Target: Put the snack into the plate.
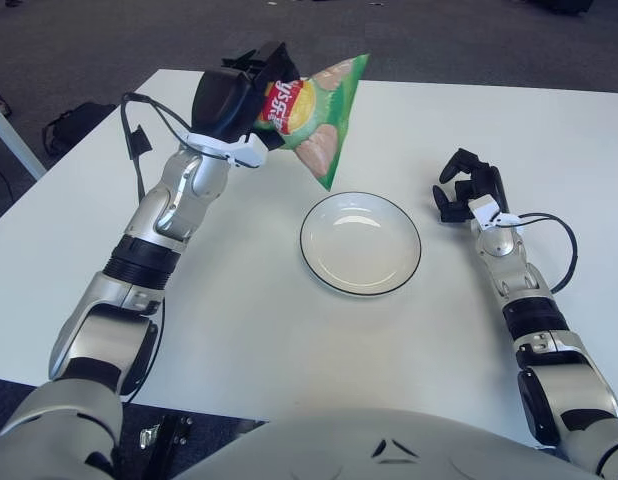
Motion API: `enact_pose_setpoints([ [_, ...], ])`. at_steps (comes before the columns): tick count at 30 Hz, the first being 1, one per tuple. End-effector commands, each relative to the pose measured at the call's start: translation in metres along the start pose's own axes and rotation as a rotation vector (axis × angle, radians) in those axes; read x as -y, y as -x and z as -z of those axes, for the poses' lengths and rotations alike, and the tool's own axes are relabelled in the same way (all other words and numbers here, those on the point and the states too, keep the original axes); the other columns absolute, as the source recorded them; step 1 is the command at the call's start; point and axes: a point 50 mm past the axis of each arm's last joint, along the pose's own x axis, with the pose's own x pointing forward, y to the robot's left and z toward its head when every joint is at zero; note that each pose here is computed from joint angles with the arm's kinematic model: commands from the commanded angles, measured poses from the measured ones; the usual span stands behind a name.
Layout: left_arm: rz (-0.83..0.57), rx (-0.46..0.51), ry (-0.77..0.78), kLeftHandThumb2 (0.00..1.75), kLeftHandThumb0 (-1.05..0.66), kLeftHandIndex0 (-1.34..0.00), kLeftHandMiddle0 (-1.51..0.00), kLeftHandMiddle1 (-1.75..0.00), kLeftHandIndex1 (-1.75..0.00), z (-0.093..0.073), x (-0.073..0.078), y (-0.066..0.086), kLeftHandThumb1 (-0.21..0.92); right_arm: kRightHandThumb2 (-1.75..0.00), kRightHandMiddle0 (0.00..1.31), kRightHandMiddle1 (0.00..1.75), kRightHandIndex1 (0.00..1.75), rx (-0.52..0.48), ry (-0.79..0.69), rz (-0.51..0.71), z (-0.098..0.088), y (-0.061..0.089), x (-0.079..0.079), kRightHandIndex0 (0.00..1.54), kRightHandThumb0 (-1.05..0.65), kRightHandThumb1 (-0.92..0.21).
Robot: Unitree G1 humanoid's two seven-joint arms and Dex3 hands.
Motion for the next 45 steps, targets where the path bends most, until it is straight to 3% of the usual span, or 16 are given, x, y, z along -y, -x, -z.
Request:
enact_pose_setpoints([
  [1,-0.008,0.034,0.056,1.75,0.0,-0.69,-0.92,-1.68,-1.75,-0.017,0.003,-0.001,-0.08,-1.43,0.69,1.75,1.75,-0.187,0.042,-0.117,0.041,0.029,-0.021,1.28,-0.52,-0.22],
  [10,0.053,0.116,0.124,1.75,0.0,-0.68,-0.91,-1.7,-1.75,-0.043,0.006,-0.007,-0.07,-1.43,0.69,1.75,1.75,-0.186,0.045,-0.121,0.041,0.029,-0.021,1.28,-0.52,-0.22],
  [17,0.115,0.174,0.184,1.75,0.0,-0.68,-0.9,-1.72,-1.75,-0.062,0.022,0.003,-0.07,-1.43,0.69,1.75,1.75,-0.182,0.044,-0.121,0.039,0.029,-0.022,1.28,-0.52,-0.23],
  [29,0.21,0.257,0.243,1.74,0.0,-0.68,-0.92,-1.68,-1.75,-0.069,0.045,0.001,-0.08,-1.39,0.66,1.75,1.75,-0.201,0.035,-0.151,0.042,0.03,-0.022,1.29,-0.51,-0.26],
  [35,0.267,0.299,0.3,1.74,0.0,-0.68,-0.93,-1.67,-1.75,-0.073,0.053,0.001,-0.08,-1.39,0.66,1.75,1.75,-0.168,0.033,-0.138,0.035,0.029,-0.024,1.28,-0.5,-0.26],
  [45,0.455,0.384,0.176,1.72,0.0,-0.66,-0.92,-1.66,-1.75,-0.072,0.08,0.022,-0.06,-1.4,0.67,1.75,1.75,-0.16,0.049,-0.135,0.038,0.029,-0.023,1.27,-0.51,-0.25],
])
